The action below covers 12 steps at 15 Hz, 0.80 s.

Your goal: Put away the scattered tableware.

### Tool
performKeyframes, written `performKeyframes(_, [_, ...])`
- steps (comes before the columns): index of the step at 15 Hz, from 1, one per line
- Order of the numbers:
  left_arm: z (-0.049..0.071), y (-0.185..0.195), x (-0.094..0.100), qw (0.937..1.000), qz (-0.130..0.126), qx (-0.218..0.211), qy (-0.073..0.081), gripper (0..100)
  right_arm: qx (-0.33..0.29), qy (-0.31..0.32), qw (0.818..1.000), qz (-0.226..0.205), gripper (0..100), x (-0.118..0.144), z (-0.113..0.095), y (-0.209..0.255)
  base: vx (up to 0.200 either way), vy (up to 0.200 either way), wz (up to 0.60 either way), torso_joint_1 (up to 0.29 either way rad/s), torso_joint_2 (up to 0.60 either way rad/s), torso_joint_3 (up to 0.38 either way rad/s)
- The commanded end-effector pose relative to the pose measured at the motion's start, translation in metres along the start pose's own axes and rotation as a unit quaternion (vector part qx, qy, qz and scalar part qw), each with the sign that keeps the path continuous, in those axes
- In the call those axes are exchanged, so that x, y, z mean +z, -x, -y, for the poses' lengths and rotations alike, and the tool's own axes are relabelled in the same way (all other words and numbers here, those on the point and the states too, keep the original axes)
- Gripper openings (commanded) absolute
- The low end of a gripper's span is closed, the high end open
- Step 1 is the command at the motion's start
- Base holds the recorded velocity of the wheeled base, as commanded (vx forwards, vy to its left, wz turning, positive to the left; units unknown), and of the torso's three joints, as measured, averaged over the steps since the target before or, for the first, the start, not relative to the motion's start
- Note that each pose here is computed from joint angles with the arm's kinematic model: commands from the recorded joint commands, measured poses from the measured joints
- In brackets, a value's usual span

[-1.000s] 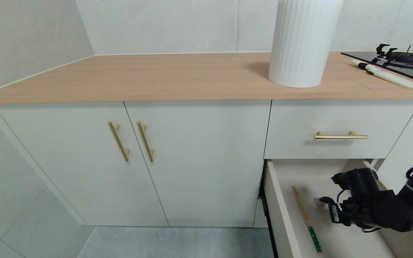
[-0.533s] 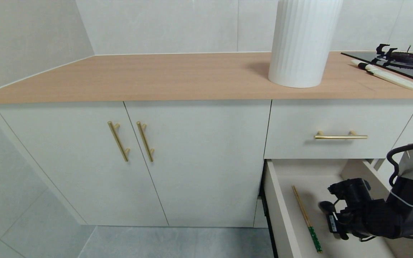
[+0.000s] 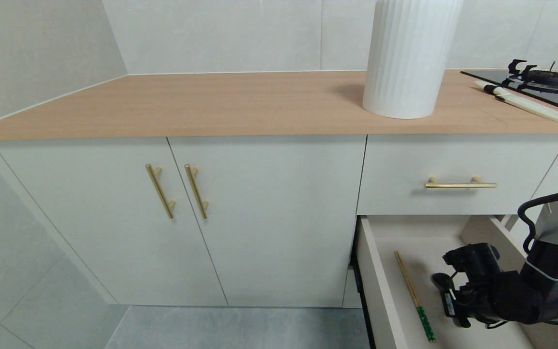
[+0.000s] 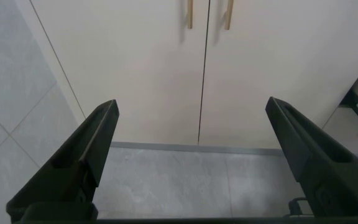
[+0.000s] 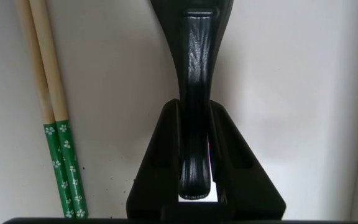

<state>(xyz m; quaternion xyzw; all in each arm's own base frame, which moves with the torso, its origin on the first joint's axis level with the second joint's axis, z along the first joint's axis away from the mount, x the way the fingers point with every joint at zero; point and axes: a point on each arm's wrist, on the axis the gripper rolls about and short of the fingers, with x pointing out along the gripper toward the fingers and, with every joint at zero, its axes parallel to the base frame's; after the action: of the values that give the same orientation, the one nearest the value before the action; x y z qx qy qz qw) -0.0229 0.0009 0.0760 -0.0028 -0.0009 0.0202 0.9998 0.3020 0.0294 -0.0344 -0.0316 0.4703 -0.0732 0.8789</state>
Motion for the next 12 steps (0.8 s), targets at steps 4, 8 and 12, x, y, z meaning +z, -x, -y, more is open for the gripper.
performKeyframes(4, [0.0,0.0,0.0,1.0,-0.001,0.001,0.0,100,0.001,-0.002,1.0,0.007,100,0.003,0.0,0.003,0.0,0.0,0.0,0.0,0.0,0.0])
performKeyframes(8, [0.0,0.0,0.0,1.0,-0.001,0.001,0.0,100,0.007,-0.018,0.998,0.067,100,0.023,0.008,0.039,0.0,0.0,0.0,0.0,0.0,0.0])
performKeyframes(12, [0.0,0.0,0.0,1.0,-0.001,0.001,0.0,100,0.017,-0.034,0.989,0.143,100,0.043,0.025,0.124,0.0,0.0,0.0,0.0,0.0,0.0])
